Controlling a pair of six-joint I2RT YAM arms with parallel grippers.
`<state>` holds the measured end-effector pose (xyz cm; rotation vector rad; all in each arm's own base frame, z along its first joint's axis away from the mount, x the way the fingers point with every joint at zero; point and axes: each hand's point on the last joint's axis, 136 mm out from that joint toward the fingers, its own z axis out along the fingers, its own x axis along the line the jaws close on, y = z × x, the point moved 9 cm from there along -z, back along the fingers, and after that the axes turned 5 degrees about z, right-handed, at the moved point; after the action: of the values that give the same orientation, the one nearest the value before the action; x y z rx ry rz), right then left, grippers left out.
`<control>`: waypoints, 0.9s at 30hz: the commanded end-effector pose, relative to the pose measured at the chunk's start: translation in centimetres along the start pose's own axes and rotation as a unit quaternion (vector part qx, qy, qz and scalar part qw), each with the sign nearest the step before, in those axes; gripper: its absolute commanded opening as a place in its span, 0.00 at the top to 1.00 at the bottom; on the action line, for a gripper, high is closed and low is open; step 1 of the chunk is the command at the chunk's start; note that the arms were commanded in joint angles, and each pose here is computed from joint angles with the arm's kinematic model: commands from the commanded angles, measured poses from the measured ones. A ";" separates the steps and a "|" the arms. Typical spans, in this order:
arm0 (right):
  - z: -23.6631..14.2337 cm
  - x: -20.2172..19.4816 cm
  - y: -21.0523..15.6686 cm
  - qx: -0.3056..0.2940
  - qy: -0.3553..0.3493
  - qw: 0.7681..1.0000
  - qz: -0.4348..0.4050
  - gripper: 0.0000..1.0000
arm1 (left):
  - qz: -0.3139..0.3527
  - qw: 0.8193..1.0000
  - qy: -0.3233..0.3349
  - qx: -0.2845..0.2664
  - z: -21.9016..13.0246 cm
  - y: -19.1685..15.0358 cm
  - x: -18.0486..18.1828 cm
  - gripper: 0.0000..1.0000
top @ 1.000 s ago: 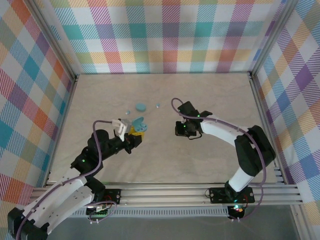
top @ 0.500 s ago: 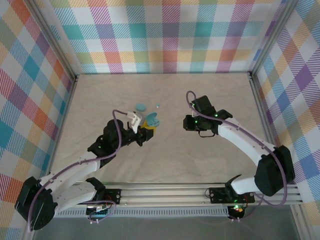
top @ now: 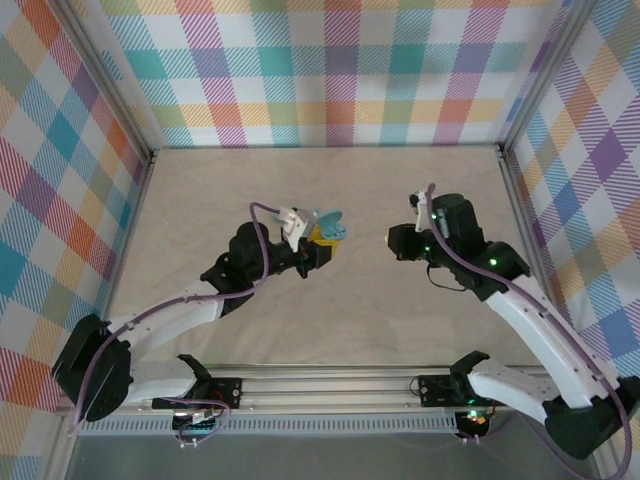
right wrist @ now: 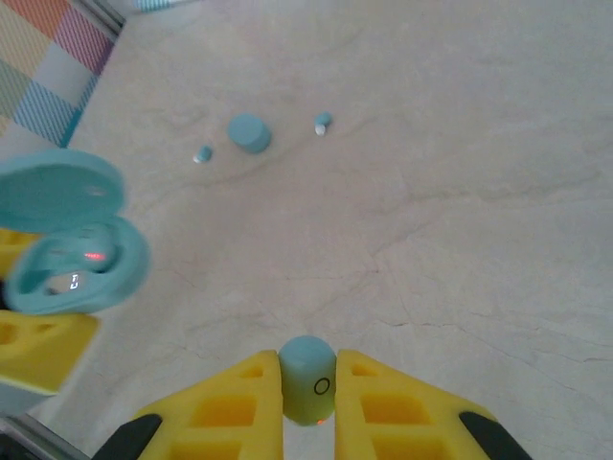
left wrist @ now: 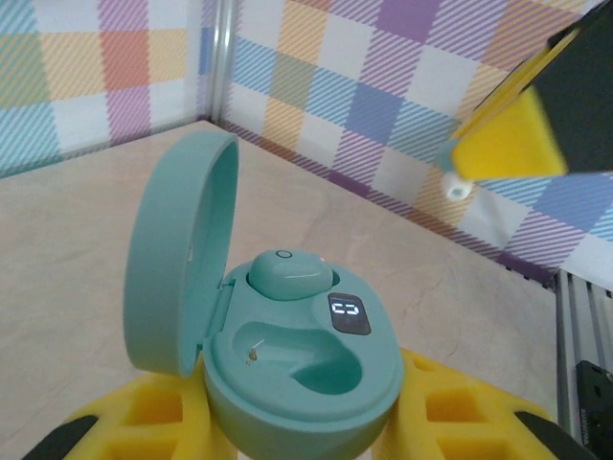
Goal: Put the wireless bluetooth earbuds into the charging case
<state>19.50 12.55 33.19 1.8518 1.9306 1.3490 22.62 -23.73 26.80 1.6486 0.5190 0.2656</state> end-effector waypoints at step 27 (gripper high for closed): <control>-2.5 3.5 1.1 0.017 0.156 0.987 -0.015 0.84 | 0.085 0.993 -0.079 -0.031 4.7 0.9 -2.9 0.93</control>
<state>17.81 13.76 36.12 1.7580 2.1081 1.6059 23.15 -28.71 27.05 1.6436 0.3197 0.2547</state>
